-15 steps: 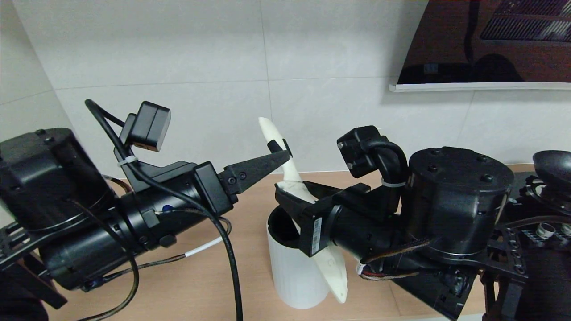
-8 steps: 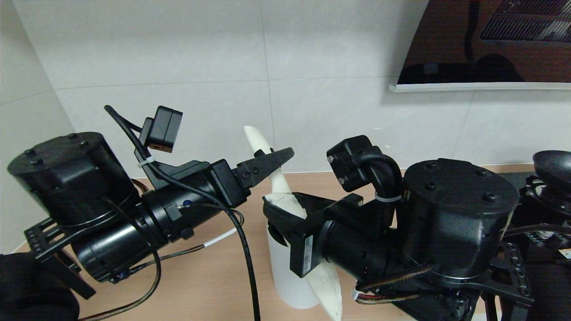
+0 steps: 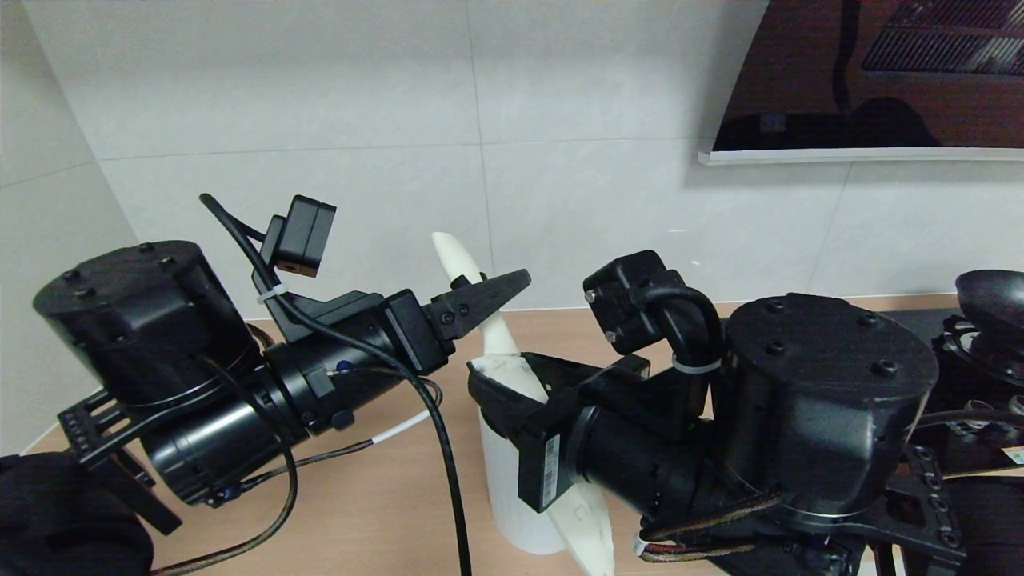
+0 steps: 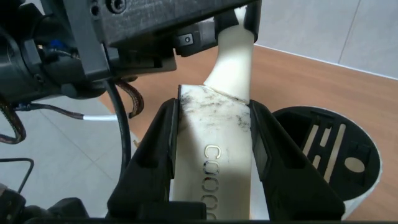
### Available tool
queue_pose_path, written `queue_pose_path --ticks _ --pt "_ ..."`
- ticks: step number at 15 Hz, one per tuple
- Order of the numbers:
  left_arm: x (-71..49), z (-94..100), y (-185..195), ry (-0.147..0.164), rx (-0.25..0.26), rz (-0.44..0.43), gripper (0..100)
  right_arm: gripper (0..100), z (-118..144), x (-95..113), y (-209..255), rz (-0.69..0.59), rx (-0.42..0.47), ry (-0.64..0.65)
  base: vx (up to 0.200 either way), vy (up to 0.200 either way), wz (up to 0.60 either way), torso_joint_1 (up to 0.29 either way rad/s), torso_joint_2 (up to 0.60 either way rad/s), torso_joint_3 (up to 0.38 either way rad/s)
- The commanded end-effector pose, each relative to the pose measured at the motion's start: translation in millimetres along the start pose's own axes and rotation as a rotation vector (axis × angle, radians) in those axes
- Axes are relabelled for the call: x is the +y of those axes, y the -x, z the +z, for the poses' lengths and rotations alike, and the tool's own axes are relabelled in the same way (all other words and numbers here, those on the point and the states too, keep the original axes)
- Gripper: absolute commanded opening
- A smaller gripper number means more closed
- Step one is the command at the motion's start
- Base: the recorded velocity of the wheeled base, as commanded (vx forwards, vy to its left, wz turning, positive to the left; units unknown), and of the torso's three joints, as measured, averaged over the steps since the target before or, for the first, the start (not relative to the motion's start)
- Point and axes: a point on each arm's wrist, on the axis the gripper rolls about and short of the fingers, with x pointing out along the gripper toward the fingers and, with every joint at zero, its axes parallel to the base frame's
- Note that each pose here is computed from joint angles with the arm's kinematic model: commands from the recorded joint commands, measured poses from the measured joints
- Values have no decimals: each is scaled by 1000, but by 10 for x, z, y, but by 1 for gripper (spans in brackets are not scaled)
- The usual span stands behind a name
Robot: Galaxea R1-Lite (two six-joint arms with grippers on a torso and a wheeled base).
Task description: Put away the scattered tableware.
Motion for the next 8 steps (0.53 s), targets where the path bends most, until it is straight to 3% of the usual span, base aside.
queue_pose_path --ticks 1,3,4,8 --pt "-1 6 1 0 -2 0 100 0 2 7 15 4 0 1 0 0 0 0 0 0" --pt "0 6 -4 0 -3 1 100 0 8 10 29 6 -1 0 0 0 0 0 0 0" --pt "7 -4 -3 1 1 2 0 0 10 24 35 10 -2 0 0 0 0 0 0 0" --pt "0 2 7 0 0 -1 0 0 35 22 62 12 -11 1 0 0 0 0 0 0"
